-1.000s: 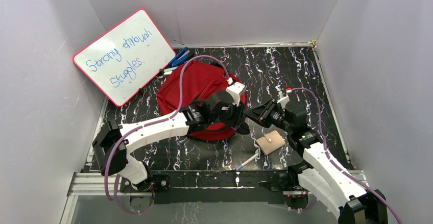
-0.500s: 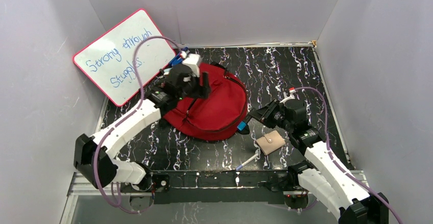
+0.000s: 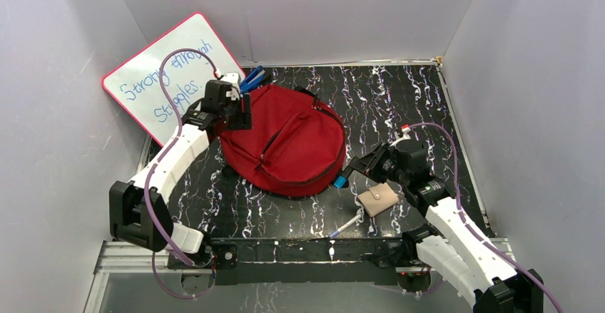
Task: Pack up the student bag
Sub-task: Pick up the stationery from the center of the board, then place the stationery in the student bag.
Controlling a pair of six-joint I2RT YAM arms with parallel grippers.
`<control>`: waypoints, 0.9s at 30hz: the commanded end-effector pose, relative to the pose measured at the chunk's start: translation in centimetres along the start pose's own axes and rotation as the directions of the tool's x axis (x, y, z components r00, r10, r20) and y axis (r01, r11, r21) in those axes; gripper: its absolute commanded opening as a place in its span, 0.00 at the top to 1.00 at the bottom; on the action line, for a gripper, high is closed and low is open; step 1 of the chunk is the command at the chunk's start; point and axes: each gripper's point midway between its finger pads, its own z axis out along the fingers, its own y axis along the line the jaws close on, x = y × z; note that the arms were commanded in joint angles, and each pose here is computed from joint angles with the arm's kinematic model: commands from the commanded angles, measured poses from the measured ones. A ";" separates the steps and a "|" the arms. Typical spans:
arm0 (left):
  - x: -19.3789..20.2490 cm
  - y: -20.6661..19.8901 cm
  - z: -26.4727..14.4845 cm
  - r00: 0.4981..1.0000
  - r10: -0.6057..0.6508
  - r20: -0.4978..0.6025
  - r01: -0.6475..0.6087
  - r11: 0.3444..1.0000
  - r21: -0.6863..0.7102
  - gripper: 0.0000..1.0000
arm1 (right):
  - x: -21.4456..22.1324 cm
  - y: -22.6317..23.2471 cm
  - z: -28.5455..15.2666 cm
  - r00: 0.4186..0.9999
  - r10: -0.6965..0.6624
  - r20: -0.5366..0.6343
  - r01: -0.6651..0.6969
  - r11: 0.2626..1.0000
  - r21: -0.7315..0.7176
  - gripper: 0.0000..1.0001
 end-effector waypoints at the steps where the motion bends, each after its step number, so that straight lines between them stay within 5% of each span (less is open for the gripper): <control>1: 0.5 -0.5 0.5 1.000 0.009 -0.027 -0.007 0.999 0.044 0.38 | -1.4 2.5 -0.6 0.998 -0.050 0.032 0.052 0.997 -0.062 1.00; 27: 4.2 -5.1 4.5 0.980 0.152 -0.131 -0.119 0.966 0.229 0.34 | -0.3 2.2 0.6 0.998 -0.039 -0.041 0.036 0.997 -0.072 1.00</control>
